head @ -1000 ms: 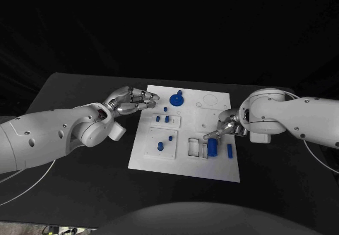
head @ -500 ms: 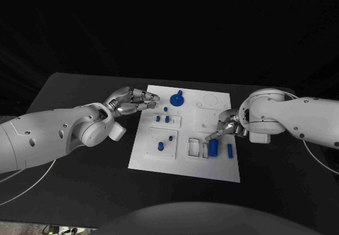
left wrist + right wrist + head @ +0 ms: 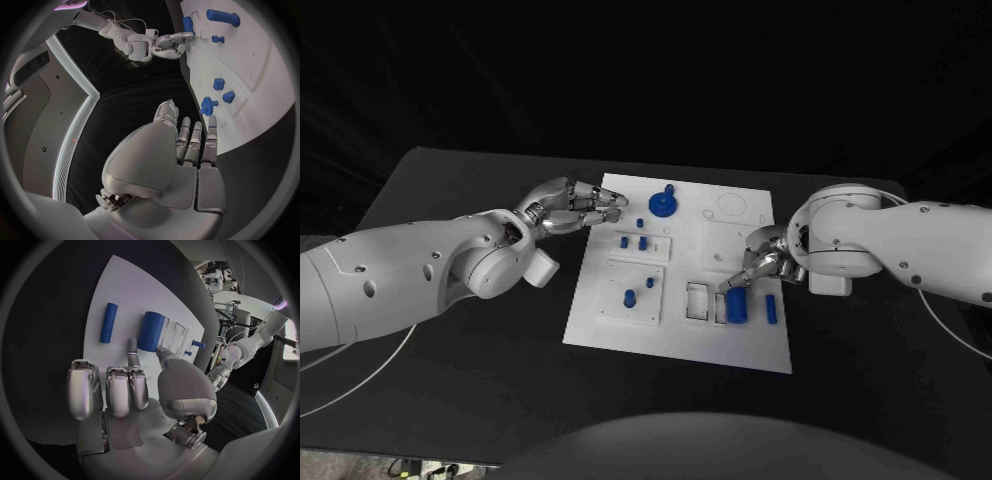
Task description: Assemble the parts on the task board
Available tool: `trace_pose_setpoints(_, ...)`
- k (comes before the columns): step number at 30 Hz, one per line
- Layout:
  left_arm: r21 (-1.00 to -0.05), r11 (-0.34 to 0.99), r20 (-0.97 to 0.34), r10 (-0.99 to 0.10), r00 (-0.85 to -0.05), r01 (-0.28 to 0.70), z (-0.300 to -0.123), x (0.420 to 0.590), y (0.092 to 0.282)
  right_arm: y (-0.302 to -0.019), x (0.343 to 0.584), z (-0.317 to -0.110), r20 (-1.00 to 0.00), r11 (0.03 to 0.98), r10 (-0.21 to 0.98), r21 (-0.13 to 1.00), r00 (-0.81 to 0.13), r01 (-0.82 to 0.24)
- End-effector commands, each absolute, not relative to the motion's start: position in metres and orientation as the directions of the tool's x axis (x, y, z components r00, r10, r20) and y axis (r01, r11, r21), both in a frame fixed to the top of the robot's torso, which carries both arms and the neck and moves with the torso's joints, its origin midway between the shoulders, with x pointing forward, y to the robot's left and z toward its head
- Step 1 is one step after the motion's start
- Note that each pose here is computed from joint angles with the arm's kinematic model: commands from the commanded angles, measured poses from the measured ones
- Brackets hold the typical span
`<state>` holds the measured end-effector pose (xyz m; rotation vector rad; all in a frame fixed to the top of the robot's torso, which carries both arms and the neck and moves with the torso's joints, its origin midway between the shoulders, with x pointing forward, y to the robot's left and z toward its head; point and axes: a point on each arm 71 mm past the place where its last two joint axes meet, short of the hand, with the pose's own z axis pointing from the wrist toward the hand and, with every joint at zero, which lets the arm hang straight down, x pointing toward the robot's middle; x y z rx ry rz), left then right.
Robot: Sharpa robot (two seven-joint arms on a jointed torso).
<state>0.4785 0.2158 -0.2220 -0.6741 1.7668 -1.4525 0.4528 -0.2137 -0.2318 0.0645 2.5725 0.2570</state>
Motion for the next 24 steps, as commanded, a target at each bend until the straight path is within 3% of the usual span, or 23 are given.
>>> trace_pose_setpoints(1,-0.976,0.21,-0.199,-0.771,-0.605,0.053,-0.222,0.478,0.213,-0.214,0.45,-0.236,-0.499,0.98,0.104,0.198,-0.86,0.003)
trace_pose_setpoints(15,-0.976,0.211,-0.197,-0.769,-0.607,0.05,-0.223,0.479,0.213,-0.218,0.45,-0.233,-0.518,0.972,0.155,0.231,-0.841,0.037)
trace_pose_setpoints(24,-0.976,0.214,-0.198,-0.77,-0.607,0.046,-0.224,0.479,0.214,-0.22,0.45,-0.209,-0.542,0.962,0.187,0.269,-0.819,0.041)
